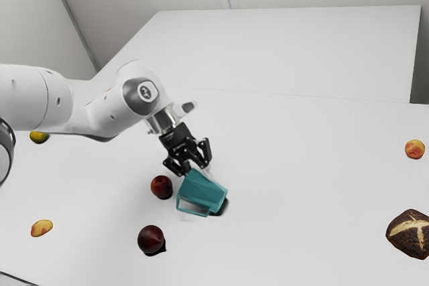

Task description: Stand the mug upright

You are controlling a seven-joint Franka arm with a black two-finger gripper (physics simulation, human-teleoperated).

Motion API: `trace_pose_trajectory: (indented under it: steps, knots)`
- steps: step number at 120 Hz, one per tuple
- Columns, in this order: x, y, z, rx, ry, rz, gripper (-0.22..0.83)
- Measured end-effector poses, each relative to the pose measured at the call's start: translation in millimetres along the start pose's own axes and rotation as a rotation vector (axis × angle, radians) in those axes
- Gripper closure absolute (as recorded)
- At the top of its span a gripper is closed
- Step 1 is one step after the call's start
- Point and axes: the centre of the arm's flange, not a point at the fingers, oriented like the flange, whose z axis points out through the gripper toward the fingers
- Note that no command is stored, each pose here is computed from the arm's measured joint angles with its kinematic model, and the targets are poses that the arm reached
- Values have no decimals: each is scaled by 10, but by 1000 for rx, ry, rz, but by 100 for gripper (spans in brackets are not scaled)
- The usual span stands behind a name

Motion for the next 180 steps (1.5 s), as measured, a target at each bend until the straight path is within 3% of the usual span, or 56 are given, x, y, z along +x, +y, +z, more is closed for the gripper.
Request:
trace_pose_trajectory:
  steps: [16, 51, 79, 101, 134, 180]
  knots:
    - [-18, 90, 5, 3, 2, 0, 62]
    - [-85, 323, 68, 10, 7, 1, 75]
    - [-155, 484, 36, 80, 42, 37, 77]
    - [-198, 742, -155, 281, 141, 171, 78]
    - [-265, 765, -499, 462, 264, 250, 78]
    - [-98, 701, -426, 583, 320, 297, 78]
